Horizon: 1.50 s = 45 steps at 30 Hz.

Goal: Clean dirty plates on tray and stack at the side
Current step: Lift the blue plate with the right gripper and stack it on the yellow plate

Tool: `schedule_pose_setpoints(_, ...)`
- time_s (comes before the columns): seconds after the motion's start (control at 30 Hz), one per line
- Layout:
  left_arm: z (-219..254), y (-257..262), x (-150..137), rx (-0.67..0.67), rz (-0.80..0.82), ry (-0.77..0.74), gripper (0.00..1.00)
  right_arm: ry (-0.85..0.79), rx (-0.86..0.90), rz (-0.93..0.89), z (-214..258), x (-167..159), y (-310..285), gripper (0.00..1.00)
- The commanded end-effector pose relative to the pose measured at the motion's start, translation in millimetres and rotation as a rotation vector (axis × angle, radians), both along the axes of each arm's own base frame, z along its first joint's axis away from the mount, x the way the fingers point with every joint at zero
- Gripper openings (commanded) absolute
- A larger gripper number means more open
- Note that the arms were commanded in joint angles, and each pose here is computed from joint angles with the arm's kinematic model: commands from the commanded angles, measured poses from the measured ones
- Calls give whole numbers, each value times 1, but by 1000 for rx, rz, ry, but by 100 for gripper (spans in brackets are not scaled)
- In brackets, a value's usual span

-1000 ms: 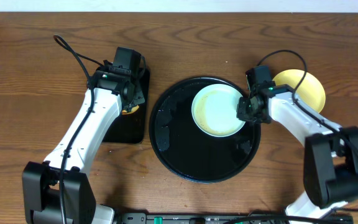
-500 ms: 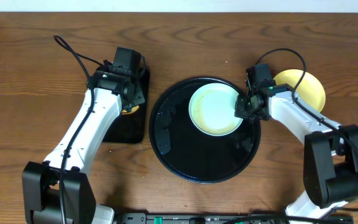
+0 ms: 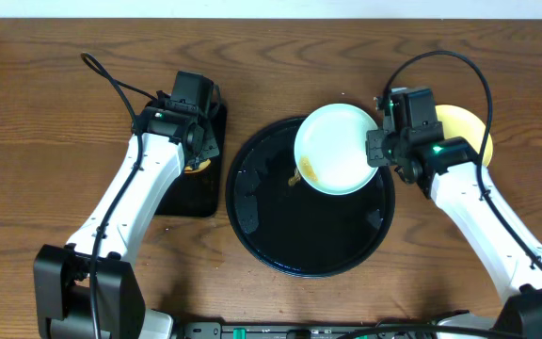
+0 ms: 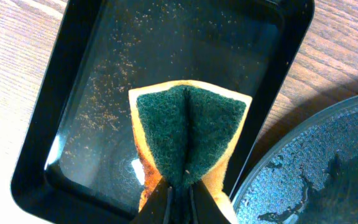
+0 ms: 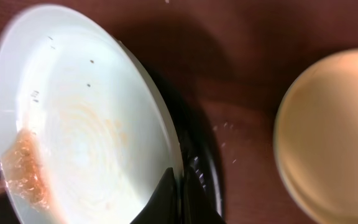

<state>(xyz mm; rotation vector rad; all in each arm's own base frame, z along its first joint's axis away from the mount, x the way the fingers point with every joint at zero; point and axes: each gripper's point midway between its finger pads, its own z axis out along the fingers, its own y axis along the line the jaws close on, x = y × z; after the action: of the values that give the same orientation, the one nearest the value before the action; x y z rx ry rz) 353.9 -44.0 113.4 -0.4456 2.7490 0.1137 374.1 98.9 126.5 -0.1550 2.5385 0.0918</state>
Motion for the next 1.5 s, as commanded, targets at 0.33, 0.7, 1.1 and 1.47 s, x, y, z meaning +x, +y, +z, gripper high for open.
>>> schedule_pose_setpoints(0.33,0,4,-1,18,2,3,8,-291,-464,134,61,2,20,1)
schedule_pose_setpoints(0.7,0,4,0,18,3,1,8,-487,-760,323,100,-20,83,1)
schedule_pose_setpoints(1.1,0,4,0,17,3,0,8,-539,-804,256,116,-20,80,1)
schedule_pose_setpoints(1.47,0,4,0,17,3,0,8,-533,-764,180,116,-13,67,1)
